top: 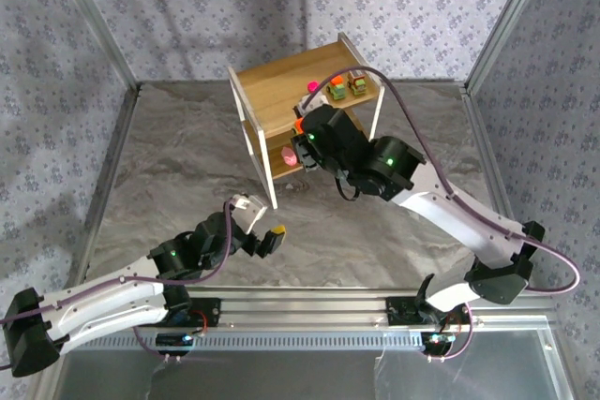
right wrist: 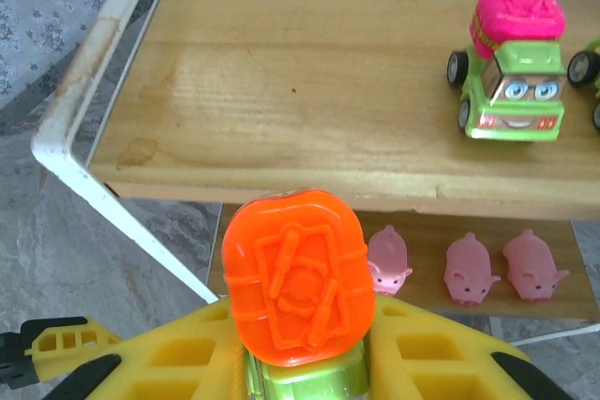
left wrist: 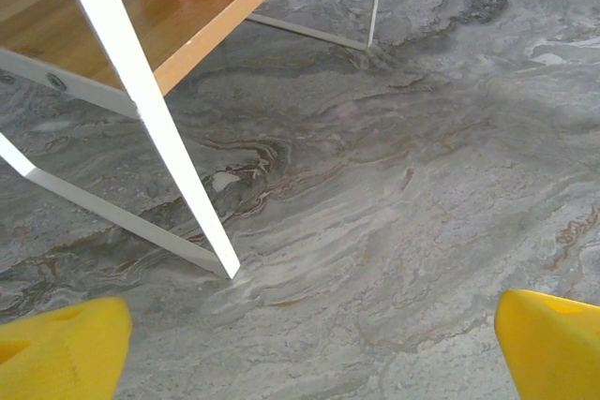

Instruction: Place and organize the plastic toys onto the shelf

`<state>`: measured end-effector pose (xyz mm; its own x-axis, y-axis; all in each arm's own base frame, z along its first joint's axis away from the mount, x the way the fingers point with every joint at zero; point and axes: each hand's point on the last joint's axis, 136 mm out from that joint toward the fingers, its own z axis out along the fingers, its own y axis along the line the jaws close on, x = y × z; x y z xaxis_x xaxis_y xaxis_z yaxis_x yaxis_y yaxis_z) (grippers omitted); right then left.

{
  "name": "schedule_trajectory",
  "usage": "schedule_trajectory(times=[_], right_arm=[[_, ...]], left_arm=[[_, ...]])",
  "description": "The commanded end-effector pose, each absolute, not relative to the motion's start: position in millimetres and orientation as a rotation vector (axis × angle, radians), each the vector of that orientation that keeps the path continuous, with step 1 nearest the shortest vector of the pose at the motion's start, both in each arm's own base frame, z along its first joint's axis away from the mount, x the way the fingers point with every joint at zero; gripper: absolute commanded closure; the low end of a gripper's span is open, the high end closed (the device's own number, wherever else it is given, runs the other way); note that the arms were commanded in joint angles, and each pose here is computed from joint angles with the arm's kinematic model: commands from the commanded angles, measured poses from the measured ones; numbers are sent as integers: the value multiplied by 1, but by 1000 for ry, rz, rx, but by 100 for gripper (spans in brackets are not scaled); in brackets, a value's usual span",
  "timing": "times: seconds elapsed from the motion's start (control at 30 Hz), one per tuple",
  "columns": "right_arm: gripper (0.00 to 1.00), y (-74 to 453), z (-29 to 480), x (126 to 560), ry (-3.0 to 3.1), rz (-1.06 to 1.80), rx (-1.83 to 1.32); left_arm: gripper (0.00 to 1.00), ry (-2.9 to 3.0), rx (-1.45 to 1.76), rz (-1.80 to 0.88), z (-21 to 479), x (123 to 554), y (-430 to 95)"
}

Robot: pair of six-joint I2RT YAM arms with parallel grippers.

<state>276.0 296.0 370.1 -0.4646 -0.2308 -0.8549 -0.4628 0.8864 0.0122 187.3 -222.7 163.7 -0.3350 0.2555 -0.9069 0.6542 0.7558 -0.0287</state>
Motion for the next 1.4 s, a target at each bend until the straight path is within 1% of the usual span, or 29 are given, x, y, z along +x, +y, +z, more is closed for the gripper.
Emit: schedule_trajectory(times=[0.0,0.53,0.87,1.37], right_arm=[[70,297,384,281,2048,280,-524],[69,314,383,314,2093,245,-523],[68,308,378,333,2128,241,-498],[66,312,376,346,2145,254,-493]], left_arm=[[1,1908,680,-447,164,189,-217],[1,1913,602,-350,166,198,-199],[1,1908,576,-331,168,200,-193],[1,1910,581,-329,168,200,-194]])
